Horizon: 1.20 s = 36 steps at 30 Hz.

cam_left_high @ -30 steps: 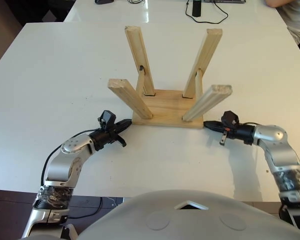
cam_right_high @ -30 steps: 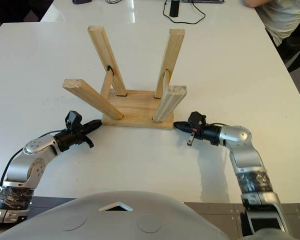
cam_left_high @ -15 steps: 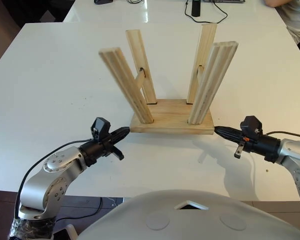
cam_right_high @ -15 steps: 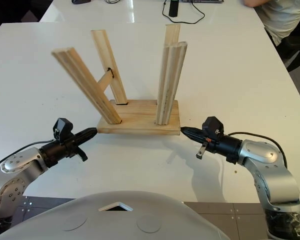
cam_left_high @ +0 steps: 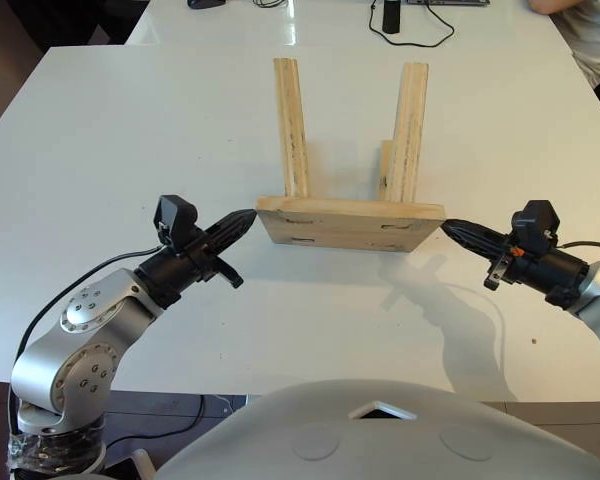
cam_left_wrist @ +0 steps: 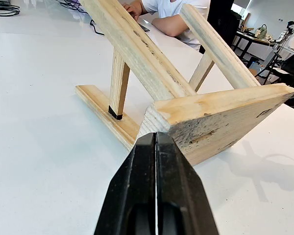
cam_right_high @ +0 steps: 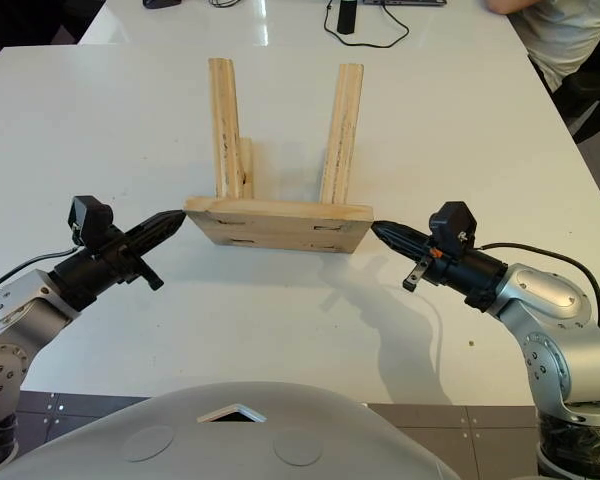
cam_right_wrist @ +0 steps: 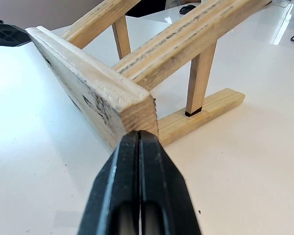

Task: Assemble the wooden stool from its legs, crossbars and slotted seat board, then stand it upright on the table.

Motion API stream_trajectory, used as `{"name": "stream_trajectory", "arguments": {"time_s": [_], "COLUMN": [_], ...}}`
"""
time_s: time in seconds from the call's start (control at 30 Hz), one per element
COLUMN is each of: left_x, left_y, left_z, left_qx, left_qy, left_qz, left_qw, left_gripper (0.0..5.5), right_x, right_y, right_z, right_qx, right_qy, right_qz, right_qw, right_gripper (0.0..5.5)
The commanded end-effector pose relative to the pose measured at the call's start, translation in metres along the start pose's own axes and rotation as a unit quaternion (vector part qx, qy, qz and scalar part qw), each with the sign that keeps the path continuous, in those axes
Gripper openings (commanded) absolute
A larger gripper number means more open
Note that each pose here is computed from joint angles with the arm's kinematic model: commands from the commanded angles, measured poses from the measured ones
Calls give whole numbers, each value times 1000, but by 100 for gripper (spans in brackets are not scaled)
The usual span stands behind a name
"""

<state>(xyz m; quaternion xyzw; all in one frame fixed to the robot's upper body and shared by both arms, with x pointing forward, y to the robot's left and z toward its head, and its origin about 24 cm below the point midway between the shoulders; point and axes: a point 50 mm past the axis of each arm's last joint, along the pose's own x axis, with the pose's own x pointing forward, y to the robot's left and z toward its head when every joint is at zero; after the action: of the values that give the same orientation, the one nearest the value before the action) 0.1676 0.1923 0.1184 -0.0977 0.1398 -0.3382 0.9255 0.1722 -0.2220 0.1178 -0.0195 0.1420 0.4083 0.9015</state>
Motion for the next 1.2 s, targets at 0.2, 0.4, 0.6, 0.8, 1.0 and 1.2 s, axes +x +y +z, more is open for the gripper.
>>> {"name": "stream_trajectory", "arguments": {"time_s": [0.2,0.4,0.6,0.8,1.0,1.2], "left_x": [8,-13,-10,15,32,60], "left_y": [-12,32,51,58,74,83], "left_z": [-2,-9,-39,-53,-48,-41], "left_qx": [28,89,162,205,235,268], "left_qy": [17,68,133,140,135,146], "left_qz": [-72,-28,-72,-128,-158,-203], "left_qw": [997,993,975,960,949,931], "left_gripper": [4,74,165,248,291,291], "right_x": [7,-6,12,24,35,61], "right_y": [1,-20,-29,-45,-63,-70], "right_z": [-1,-33,-30,-36,-37,-32], "right_qx": [-30,-73,-103,-116,-129,-140], "right_qy": [11,116,116,140,160,152], "right_qz": [51,66,112,136,148,181], "right_qw": [998,988,982,974,967,961], "right_gripper": [0,71,159,240,326,326]}}
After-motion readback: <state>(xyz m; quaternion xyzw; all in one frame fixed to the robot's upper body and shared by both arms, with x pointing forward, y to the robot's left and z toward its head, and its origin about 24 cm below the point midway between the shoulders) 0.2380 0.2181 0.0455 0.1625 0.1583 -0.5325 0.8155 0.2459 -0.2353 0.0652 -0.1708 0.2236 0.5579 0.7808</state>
